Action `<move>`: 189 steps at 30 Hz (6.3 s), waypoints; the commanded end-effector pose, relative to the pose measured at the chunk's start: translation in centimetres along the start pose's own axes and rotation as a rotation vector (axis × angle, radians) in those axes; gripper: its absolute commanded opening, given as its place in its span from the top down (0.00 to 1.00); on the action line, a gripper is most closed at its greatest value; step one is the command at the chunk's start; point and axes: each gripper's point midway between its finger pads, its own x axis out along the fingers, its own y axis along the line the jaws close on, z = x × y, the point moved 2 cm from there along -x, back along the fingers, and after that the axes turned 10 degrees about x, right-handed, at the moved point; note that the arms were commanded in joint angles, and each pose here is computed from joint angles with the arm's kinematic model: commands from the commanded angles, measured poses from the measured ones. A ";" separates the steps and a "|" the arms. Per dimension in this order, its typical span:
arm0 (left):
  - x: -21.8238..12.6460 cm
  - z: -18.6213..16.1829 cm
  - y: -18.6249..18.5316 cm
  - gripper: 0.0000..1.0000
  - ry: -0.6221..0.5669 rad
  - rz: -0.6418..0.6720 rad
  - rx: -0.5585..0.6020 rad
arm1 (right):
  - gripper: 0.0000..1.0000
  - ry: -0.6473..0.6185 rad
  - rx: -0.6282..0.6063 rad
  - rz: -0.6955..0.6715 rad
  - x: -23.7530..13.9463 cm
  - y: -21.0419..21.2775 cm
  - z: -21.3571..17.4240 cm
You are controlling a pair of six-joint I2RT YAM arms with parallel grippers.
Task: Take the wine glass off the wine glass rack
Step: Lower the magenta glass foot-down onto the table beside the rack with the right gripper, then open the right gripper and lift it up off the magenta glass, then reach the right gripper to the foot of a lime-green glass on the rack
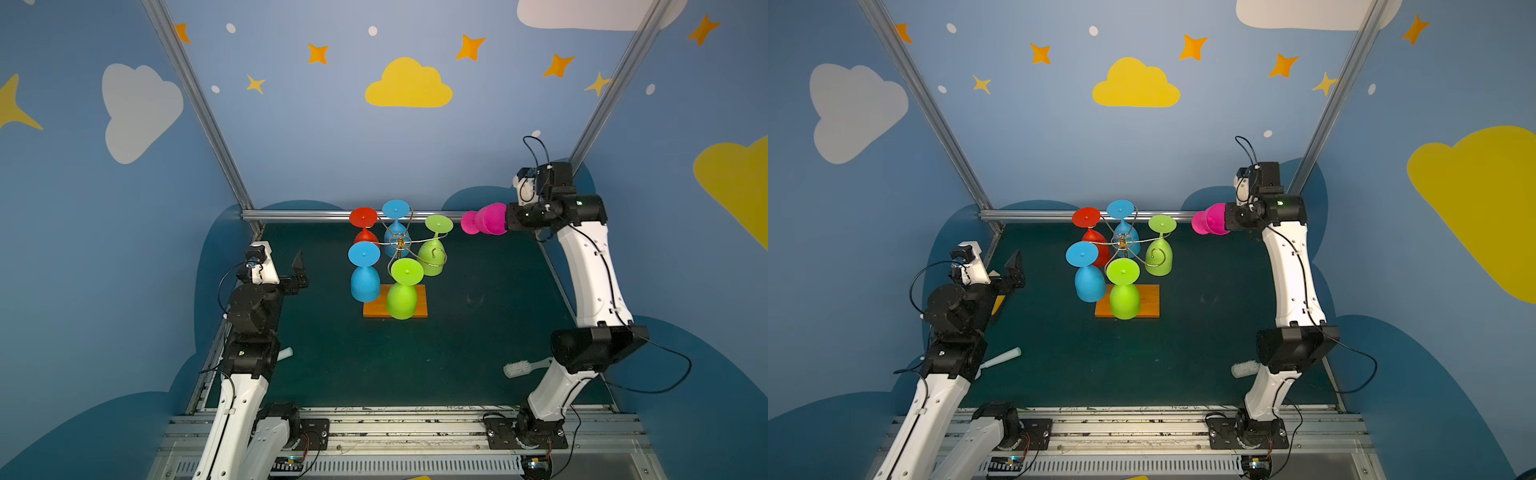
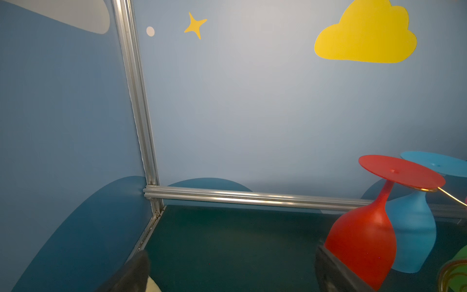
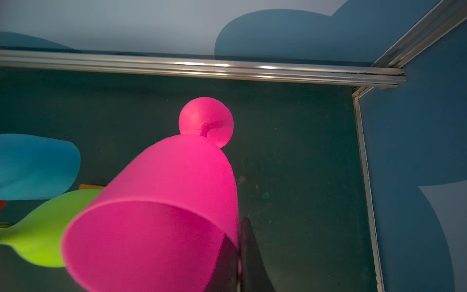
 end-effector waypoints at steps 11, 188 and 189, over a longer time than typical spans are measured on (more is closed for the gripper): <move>-1.6 0.8 0.5 0.00 -0.048 0.022 0.014 | 1.00 0.220 -0.073 -0.075 8.3 0.1 -2.4; -1.8 1.0 0.3 0.00 0.016 -0.053 -0.159 | 0.93 0.065 0.359 1.112 -13.8 23.0 -15.2; -1.8 1.0 0.3 0.00 0.016 -0.052 -0.160 | 0.95 0.066 0.361 1.112 -13.8 23.0 -15.2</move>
